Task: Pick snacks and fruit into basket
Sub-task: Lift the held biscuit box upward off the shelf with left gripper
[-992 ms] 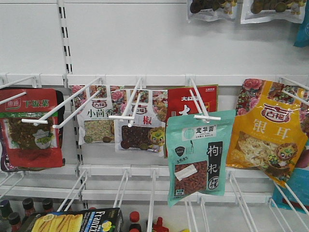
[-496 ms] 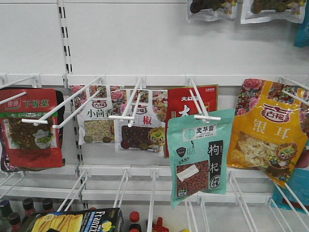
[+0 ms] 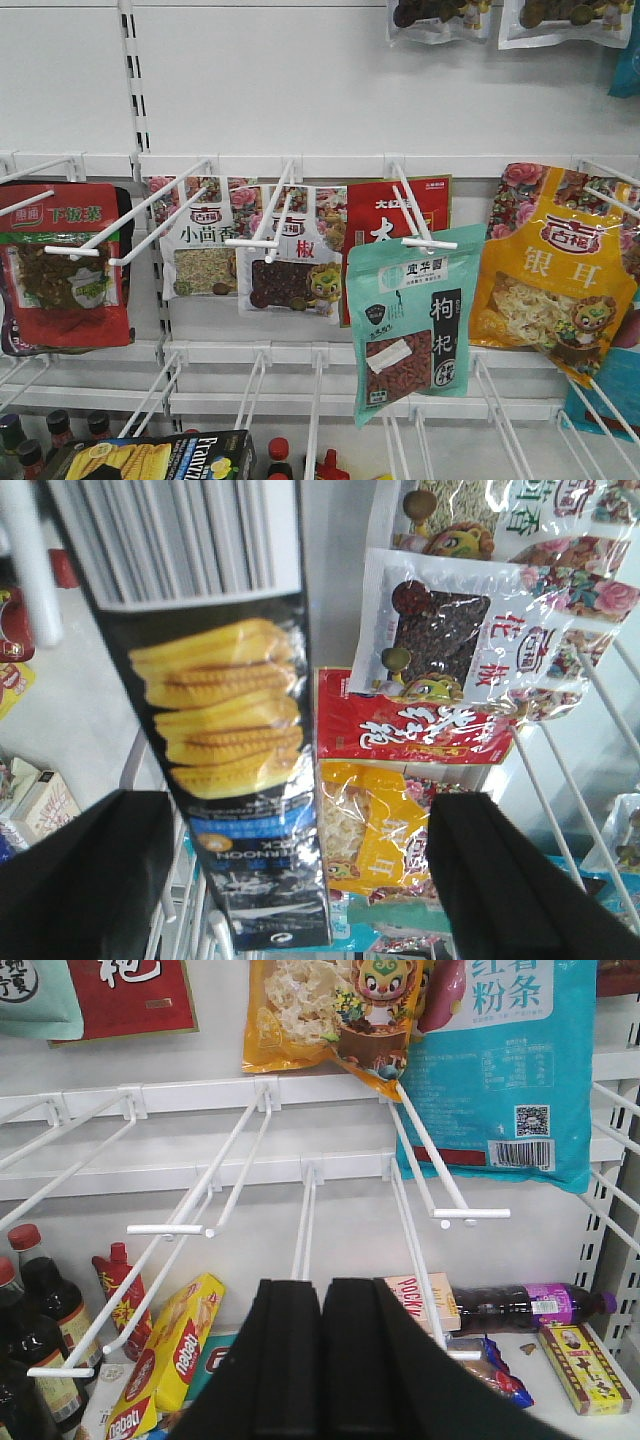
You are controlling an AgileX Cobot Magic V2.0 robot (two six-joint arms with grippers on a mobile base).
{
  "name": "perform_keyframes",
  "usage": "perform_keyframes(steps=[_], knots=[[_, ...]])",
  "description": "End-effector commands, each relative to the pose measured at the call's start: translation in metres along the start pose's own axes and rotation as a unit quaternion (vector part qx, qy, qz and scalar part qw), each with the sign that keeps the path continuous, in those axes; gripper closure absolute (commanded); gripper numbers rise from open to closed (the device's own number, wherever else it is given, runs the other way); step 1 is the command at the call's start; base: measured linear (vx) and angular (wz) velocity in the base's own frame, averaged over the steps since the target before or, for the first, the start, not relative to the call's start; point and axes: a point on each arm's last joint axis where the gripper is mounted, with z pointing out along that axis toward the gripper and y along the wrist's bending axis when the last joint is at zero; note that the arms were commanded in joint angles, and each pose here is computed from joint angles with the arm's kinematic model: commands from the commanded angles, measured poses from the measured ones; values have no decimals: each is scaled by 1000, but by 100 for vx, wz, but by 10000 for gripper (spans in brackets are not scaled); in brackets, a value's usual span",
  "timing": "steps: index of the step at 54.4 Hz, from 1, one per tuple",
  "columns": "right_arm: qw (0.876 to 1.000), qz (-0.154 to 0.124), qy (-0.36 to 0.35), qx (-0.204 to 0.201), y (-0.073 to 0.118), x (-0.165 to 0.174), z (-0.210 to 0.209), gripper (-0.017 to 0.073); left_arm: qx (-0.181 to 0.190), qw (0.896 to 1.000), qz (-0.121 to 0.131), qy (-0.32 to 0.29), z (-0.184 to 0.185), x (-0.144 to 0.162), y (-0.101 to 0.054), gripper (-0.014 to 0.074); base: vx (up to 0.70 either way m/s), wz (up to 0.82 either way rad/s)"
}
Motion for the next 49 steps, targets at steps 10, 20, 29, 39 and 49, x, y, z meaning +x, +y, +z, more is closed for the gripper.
perform_keyframes(steps=[10, 20, 29, 39, 49], knots=[[1000, -7, -30, -1, 0, -5, 1, 568, 101, 995, -2, 11, 1, 3, -24, 0, 0, 0], [1000, -7, -30, -1, 0, -5, 1, 568, 95, 995, -2, 10, 2, 3, -23, 0, 0, 0], [1000, -7, -30, -1, 0, -5, 1, 568, 98, 995, -1, 10, 9, 3, -28, 0, 0, 0], [1000, -7, -30, -1, 0, -5, 1, 568, 69, 998, 2, 15, 12, 4, -24, 0, 0, 0], [1000, -7, -30, -1, 0, -5, 1, 568, 50, 999, 2, 1, 12, 1, -21, 0, 0, 0]])
